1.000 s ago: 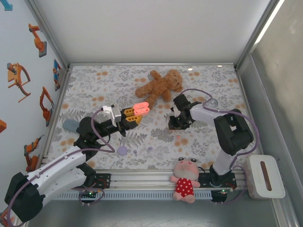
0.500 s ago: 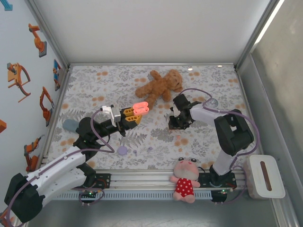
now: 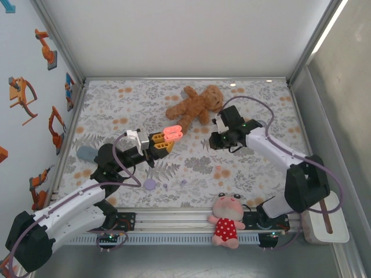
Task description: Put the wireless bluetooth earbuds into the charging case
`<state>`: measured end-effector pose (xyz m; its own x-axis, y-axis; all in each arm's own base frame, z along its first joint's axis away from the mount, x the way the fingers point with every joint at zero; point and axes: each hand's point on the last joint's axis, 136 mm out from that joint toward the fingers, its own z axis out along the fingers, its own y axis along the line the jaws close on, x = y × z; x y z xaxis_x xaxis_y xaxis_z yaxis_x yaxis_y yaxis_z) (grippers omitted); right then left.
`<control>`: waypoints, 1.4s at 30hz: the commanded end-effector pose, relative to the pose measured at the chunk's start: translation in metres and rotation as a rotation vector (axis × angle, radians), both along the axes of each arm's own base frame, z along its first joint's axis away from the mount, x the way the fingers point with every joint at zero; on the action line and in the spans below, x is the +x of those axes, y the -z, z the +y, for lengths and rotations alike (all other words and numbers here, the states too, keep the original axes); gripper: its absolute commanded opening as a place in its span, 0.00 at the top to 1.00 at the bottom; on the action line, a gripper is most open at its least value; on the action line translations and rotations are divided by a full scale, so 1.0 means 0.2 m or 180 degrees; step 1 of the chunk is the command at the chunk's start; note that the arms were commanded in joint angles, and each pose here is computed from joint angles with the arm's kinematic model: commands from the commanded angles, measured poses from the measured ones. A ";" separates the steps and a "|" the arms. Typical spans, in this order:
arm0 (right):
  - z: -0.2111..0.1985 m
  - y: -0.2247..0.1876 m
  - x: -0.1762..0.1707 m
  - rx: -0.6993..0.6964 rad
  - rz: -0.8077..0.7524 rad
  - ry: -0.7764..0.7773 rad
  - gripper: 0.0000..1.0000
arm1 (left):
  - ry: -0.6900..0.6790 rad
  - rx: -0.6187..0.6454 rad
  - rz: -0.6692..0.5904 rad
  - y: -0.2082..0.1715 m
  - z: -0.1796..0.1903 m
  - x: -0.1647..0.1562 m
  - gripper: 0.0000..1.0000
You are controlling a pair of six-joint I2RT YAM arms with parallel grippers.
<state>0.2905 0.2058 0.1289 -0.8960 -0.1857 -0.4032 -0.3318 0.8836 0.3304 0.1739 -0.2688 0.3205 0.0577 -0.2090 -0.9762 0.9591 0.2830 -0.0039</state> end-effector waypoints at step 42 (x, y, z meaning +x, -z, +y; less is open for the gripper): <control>0.48 -1.38 -0.36 0.0889 -0.2978 -0.1381 0.83 | 0.0213 -0.0248 0.0161 -0.05 -0.15 0.11 0.86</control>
